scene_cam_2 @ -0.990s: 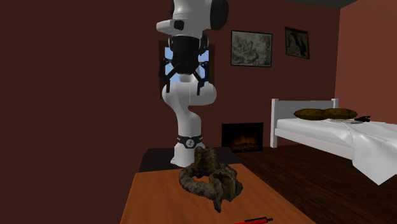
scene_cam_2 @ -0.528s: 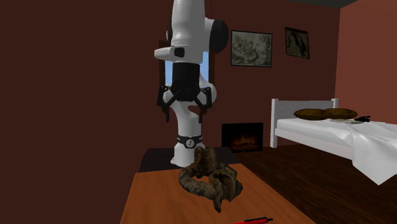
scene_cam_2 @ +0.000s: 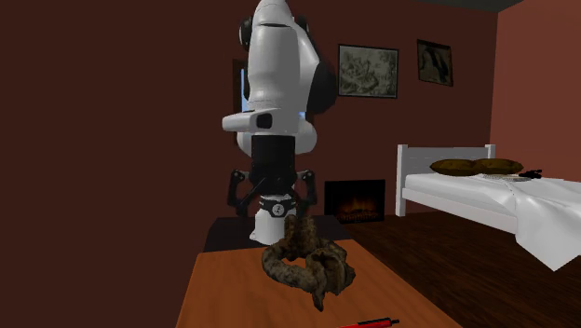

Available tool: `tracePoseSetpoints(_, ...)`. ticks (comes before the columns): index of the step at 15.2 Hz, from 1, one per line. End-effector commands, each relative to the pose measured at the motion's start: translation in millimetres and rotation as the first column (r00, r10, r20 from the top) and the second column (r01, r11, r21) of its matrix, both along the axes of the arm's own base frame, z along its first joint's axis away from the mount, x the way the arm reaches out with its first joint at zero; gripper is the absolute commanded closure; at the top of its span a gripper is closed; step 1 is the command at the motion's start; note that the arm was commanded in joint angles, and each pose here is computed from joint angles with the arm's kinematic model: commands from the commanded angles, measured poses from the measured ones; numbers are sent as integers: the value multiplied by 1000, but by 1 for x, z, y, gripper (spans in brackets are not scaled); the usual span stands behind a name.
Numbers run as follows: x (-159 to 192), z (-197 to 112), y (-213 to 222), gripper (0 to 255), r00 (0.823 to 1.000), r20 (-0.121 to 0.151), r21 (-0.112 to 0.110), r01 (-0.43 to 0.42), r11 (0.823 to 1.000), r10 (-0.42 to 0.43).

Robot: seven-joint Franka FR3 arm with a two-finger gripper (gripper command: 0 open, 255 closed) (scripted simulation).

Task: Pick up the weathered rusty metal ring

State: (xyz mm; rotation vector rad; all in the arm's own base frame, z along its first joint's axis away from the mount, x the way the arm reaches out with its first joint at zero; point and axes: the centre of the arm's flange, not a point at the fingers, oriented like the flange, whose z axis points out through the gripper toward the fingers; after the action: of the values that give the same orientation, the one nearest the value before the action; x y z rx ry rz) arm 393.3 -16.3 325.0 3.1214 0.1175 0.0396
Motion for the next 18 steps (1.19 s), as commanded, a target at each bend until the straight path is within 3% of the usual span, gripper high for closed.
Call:
tracePoseSetpoints(1,3,-13,-1,0,1000,9,2,-5,1000,5)
tracePoseSetpoints(9,3,-47,-1,0,1000,9,2,-5,1000,5)
tracePoseSetpoints(10,4,-47,-1,255,1000,9,2,-5,1000,5)
tracePoseSetpoints(18,4,-48,0,255,1000,9,2,-5,1000,5)
